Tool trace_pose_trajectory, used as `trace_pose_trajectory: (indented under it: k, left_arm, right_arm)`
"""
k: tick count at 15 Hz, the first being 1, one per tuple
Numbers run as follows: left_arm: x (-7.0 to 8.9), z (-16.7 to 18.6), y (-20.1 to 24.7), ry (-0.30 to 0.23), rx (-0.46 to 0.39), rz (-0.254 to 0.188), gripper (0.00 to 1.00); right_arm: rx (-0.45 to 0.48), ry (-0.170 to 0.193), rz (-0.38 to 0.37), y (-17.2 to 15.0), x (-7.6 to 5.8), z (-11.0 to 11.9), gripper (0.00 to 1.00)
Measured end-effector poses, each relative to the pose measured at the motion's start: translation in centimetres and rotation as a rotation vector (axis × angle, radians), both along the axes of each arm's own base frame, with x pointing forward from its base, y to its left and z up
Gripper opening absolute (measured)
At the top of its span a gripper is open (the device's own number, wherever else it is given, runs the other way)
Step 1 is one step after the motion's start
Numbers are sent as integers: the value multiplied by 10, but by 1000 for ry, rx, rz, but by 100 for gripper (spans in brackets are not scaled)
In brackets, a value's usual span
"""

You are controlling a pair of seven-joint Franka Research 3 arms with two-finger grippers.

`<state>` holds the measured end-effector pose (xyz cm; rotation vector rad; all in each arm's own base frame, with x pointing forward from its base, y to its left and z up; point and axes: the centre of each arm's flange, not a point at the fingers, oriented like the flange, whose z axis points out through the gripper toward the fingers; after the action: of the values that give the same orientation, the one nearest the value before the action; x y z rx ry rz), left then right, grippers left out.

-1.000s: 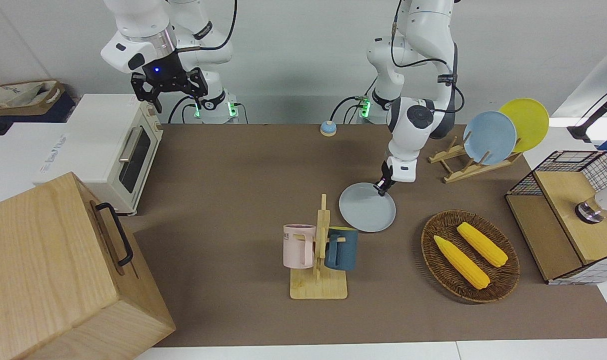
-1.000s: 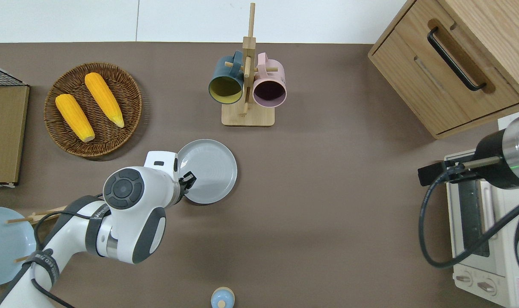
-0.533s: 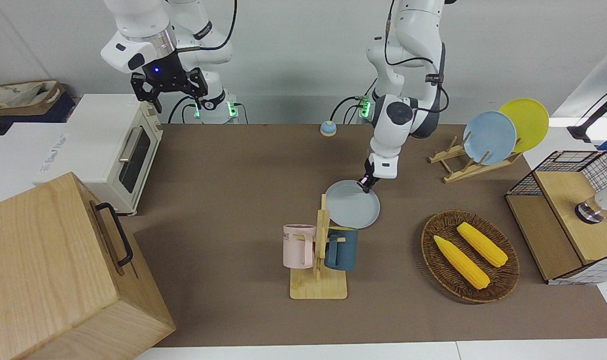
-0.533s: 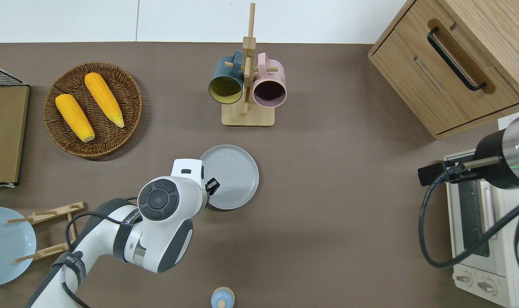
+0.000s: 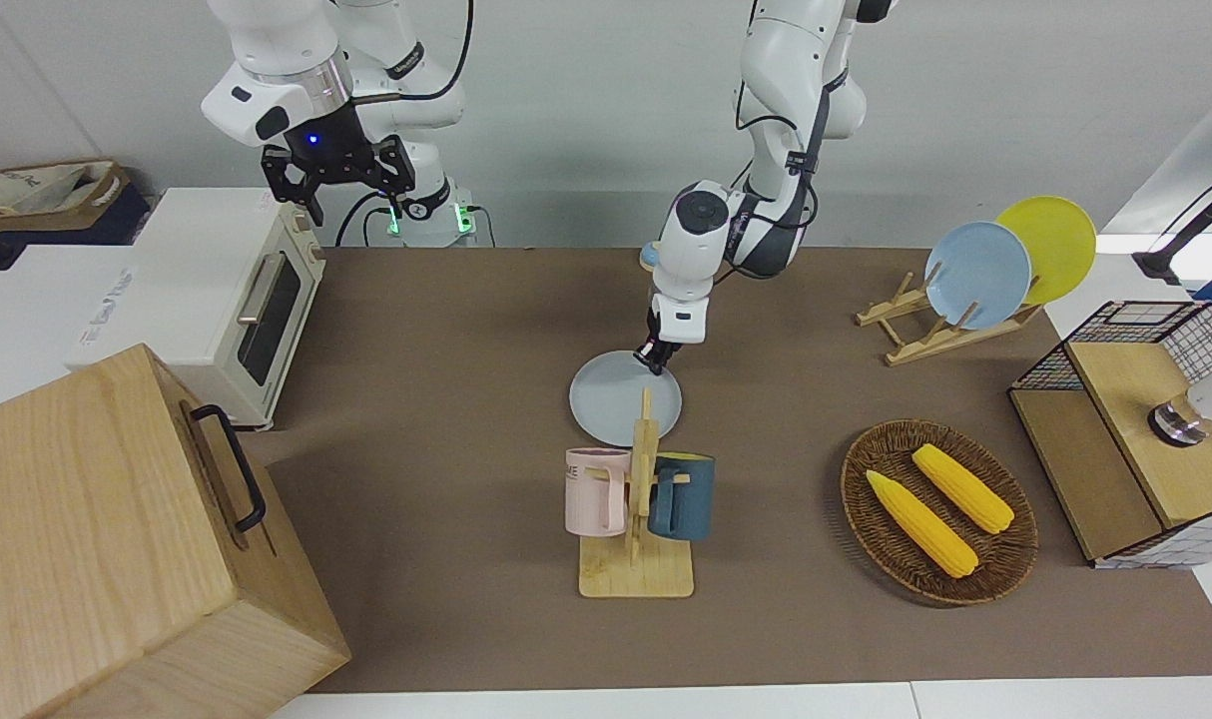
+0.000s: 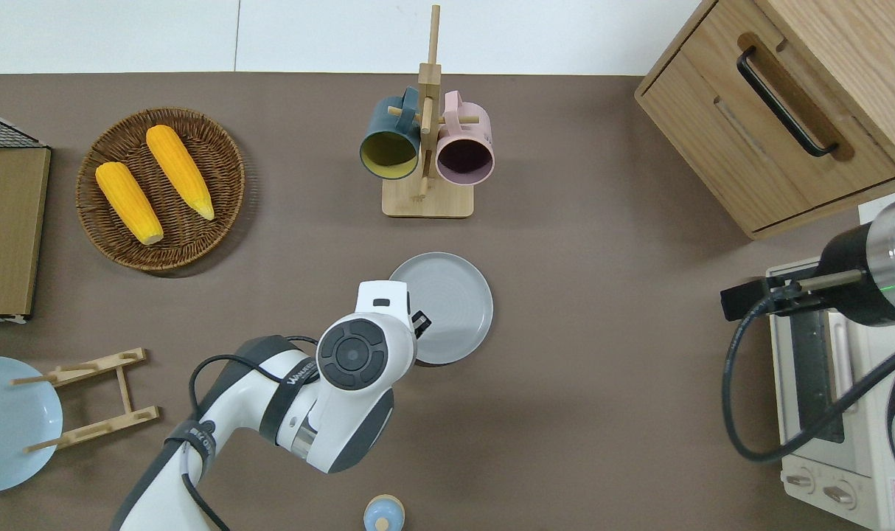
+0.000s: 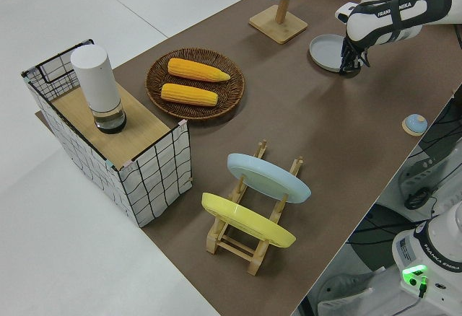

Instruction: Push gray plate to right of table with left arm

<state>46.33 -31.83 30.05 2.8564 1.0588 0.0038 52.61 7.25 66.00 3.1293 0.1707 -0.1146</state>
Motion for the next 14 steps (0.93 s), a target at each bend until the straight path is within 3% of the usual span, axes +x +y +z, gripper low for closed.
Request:
trace_pose_trajectory:
  k: [6, 14]
  left_arm:
    - [-1, -1, -62, -36, 0, 23, 5]
    - [-20, -3, -141, -71, -20, 18, 5]
  right_arm:
    - [0, 0, 0, 0, 0, 0, 99]
    - [0, 0, 0, 0, 0, 0, 99]
